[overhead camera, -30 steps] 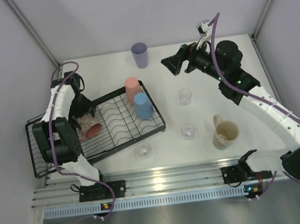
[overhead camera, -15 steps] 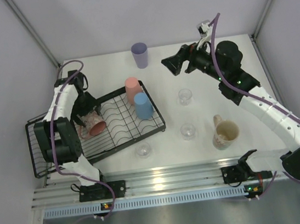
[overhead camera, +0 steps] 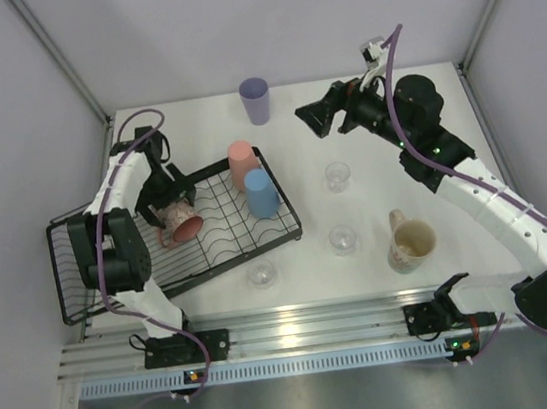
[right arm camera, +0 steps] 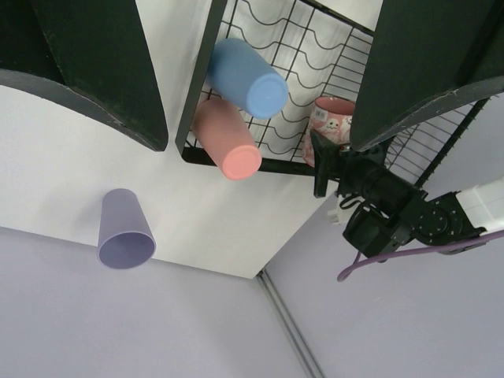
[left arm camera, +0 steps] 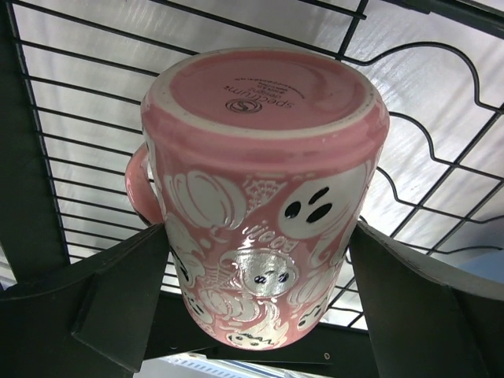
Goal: Load the cups into the dish rack
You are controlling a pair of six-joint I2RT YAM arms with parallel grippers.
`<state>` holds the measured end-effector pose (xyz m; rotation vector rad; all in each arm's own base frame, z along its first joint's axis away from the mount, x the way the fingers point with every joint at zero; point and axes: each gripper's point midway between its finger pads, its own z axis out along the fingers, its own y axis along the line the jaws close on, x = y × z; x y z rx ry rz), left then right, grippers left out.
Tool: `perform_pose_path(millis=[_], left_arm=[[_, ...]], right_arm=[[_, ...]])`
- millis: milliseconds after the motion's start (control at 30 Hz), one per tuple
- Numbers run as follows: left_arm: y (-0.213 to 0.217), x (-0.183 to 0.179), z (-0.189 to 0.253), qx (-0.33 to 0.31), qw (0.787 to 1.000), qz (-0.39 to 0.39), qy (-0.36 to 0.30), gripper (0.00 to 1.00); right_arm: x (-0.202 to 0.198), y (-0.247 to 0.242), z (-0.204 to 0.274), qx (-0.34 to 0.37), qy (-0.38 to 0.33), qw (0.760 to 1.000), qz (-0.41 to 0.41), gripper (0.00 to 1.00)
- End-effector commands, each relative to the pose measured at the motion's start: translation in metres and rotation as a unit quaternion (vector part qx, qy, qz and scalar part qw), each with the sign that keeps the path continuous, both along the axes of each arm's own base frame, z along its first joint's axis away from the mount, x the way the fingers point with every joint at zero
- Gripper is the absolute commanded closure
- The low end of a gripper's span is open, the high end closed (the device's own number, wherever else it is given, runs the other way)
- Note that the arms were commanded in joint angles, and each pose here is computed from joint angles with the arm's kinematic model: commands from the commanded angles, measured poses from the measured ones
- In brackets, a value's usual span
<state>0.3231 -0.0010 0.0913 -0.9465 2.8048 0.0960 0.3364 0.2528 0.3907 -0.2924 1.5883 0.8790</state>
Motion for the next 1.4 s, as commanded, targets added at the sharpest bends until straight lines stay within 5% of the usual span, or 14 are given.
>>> perform_pose_path(millis=[0, 800, 1367], left_arm=[[-0.002, 0.023, -0.015, -0.003, 1.000, -0.001, -0.017, 0.02], [0.041, 0.037, 0.021, 0.064, 0.997, 0.028, -0.024, 0.02], [0.029, 0.032, -0.012, 0.020, 0.999, 0.036, 0.006, 0.11]], right_arm=[[-0.003, -0.014, 0.030, 0.014, -0.053, 0.998, -0.018, 0.01], [0.007, -0.014, 0.021, 0.007, -0.045, 0.999, -0.026, 0.01], [0.008, -0.014, 0.020, 0.006, -0.045, 0.999, -0.028, 0.01]])
